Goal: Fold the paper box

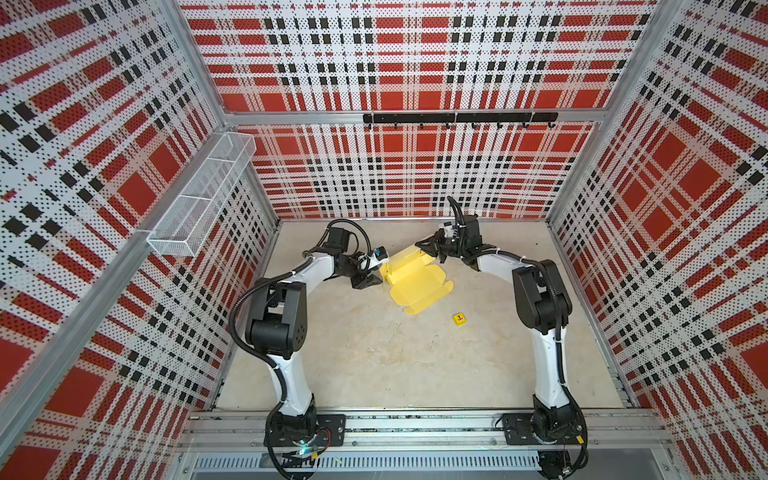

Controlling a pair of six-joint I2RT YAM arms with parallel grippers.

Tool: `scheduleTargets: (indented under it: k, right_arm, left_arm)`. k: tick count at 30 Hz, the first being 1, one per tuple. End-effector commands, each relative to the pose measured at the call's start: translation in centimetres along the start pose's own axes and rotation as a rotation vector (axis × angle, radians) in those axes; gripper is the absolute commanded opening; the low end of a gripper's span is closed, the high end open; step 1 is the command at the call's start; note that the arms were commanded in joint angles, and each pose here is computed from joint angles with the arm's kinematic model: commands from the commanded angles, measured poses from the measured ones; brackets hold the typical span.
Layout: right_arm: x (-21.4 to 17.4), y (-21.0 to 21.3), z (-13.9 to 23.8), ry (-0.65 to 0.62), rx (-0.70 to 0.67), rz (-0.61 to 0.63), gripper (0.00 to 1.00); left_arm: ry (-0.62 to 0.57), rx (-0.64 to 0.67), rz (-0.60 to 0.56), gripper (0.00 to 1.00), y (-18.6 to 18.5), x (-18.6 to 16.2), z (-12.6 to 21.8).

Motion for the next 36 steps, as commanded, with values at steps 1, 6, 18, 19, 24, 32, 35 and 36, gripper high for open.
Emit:
scheduleTargets:
  k: [1,6,18,19,24,32,35,36]
  right_arm:
    - [0.1,-0.4,0.0,0.008,0.017,0.062,0.03]
    - [0.0,-0.9,0.0,0.011,0.007,0.068,0.03]
    - [0.7,-1.1,0.0,-0.007,0.002,0.032,0.03]
    - [0.8,-0.9,0.0,-0.008,-0.003,0.031,0.03]
    - [1.3,-0.7,-0.2,-0.005,-0.025,-0.009,0.03]
    - [1.7,-0.7,-0.5,-0.003,-0.033,-0.031,0.02]
    - [1.8,-0.8,-0.4,-0.003,-0.039,-0.032,0.02]
    - [1.7,-0.9,-0.5,-0.002,-0.04,-0.032,0.02]
  left_arm:
    - [0.0,0.019,-0.062,0.52,0.6,0.6,-0.6]
    - [-0.01,0.042,-0.04,0.5,0.9,0.7,-0.6]
    - [-0.006,0.056,-0.023,0.53,1.7,1.0,-1.2]
    - [-0.01,0.056,-0.021,0.54,1.8,1.2,-1.3]
    - [-0.021,0.046,-0.017,0.53,1.7,2.0,-2.1]
    - [-0.052,0.06,0.056,0.51,2.2,2.8,-2.6]
    - [-0.067,0.065,0.081,0.5,2.2,3.2,-2.7]
    - [-0.069,0.069,0.087,0.49,2.2,3.4,-2.7]
Point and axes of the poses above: each gripper's point midway between its finger pads, its own z axis back along the fingers, its own y axis along the line the jaws close on, x = y × z, the point moved 7 cm from there along z, back along the fingers, and after that the axes turned 6 degrees about -z, right-handed, at the moved point
